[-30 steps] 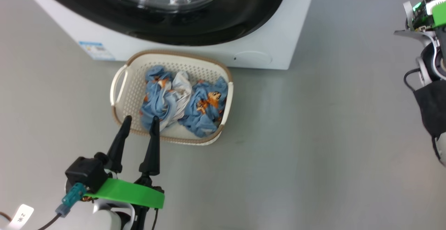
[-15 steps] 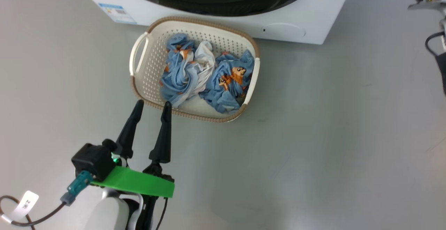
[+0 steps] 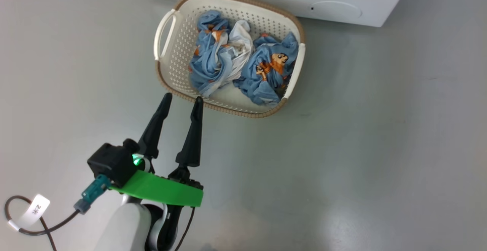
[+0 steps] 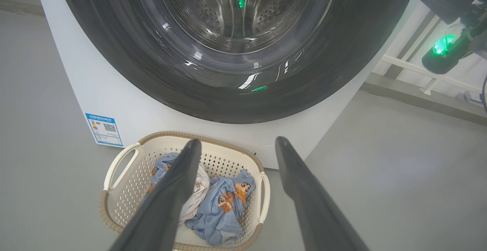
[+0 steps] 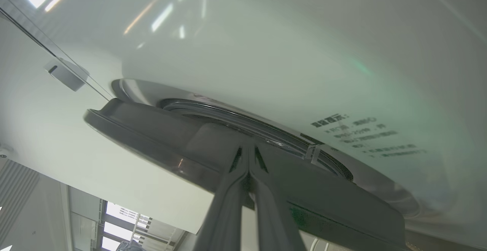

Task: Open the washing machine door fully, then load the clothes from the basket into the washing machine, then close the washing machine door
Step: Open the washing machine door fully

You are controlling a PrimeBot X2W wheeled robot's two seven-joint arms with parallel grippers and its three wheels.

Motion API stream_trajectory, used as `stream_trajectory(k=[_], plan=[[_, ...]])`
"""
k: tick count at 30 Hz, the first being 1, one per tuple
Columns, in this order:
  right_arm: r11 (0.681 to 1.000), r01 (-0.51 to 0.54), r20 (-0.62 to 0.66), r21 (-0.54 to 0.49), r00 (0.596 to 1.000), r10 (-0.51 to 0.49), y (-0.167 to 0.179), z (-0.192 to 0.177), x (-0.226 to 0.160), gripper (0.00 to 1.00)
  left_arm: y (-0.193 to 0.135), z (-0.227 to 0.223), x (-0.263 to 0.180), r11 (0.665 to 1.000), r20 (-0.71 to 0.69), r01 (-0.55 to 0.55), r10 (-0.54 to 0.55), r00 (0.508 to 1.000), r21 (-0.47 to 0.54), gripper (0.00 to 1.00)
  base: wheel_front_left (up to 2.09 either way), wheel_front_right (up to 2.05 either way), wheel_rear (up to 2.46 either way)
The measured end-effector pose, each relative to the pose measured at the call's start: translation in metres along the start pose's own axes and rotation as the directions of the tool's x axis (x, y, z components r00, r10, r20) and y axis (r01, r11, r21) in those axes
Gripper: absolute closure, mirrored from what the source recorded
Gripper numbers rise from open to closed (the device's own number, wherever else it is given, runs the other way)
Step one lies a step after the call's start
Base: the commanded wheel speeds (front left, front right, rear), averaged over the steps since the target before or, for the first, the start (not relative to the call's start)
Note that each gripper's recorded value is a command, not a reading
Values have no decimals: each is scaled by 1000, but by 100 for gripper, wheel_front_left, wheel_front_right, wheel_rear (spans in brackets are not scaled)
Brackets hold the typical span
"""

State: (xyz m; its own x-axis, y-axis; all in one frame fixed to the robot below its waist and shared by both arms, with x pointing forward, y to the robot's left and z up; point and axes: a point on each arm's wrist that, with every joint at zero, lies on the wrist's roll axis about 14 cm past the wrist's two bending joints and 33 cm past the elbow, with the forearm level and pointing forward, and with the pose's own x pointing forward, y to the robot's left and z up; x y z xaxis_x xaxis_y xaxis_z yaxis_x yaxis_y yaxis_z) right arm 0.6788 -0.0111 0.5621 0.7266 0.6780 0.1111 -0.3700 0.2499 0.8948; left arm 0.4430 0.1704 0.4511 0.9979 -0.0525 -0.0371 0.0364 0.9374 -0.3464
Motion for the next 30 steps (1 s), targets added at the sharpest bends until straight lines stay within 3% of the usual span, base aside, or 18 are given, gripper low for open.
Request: stream_trajectory(k=[14, 30], plan=[[1000, -1, -75, -26, 997, -1, -16, -19, 32, 100, 9, -1, 7, 1000, -1, -27, 27, 1000, 7, 0, 0, 0, 0], [997, 9, -203, -80, 979, -25, 6, -61, -1, 100, -1, 16, -5, 1000, 37, -11, 10, 999, 16, 0, 0, 0, 0]])
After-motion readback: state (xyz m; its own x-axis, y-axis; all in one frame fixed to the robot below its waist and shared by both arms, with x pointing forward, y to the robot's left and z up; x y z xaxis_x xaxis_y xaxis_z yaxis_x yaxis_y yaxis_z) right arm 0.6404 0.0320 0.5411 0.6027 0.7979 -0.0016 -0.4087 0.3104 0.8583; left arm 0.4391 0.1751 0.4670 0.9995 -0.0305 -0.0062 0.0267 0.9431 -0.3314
